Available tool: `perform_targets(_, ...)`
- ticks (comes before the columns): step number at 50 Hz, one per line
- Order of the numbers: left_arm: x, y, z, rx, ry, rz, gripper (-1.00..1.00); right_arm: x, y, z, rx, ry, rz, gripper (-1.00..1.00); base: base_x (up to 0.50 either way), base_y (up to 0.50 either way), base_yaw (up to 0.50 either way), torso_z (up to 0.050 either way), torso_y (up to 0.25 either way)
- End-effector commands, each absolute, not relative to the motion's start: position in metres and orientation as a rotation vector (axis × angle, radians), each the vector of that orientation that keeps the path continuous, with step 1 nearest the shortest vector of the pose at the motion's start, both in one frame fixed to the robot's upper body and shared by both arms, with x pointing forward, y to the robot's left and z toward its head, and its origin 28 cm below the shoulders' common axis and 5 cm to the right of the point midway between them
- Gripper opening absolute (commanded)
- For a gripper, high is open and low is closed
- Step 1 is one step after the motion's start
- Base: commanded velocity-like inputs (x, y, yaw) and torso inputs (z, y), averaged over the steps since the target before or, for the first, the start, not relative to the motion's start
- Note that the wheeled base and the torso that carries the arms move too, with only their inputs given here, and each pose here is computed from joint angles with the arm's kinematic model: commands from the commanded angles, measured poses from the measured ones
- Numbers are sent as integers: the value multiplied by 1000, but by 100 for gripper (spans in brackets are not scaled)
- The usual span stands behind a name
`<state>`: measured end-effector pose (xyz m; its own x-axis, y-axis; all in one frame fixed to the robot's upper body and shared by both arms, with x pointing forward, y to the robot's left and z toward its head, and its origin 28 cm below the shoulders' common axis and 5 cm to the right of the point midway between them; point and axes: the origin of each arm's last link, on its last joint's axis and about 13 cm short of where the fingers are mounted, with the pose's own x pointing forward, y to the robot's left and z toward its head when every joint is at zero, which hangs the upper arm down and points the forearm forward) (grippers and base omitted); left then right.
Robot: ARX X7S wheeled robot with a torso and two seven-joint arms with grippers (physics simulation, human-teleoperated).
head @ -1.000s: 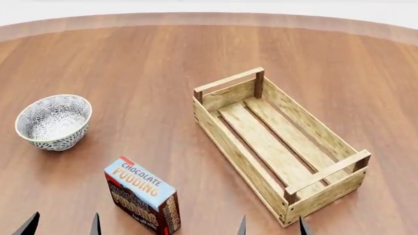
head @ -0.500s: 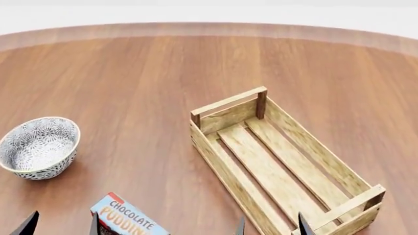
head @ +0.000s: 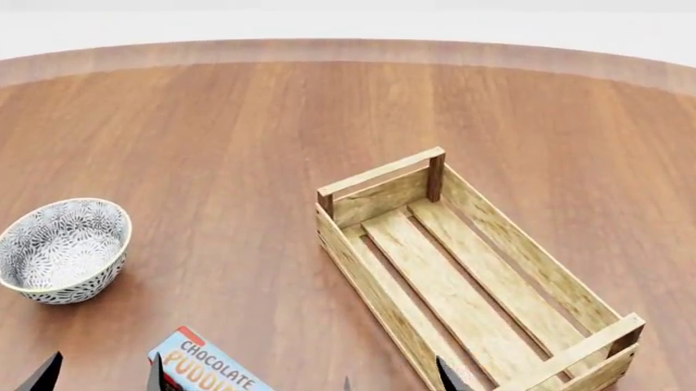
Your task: Pick up the chocolate pudding and put it in the tray.
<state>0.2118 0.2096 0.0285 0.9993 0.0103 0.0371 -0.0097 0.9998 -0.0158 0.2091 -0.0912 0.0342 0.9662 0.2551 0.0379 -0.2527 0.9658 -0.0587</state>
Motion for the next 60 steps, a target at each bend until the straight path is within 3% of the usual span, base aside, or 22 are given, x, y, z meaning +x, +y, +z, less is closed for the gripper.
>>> perform_targets(1, 212, 209, 29, -17, -39, 8, 100, 197, -94, 27, -84, -56, 377, 100, 0, 0, 0, 0, 0)
perform_targets(29, 214, 208, 34, -6, -45, 4, 100, 171, -92, -1, -80, 34, 574, 100, 0, 0, 0, 0, 0)
perform_targets(60, 215, 209, 38, -20, -55, 13, 100, 216, -77, -16, -151, 116, 658, 100, 0, 0, 0, 0, 0)
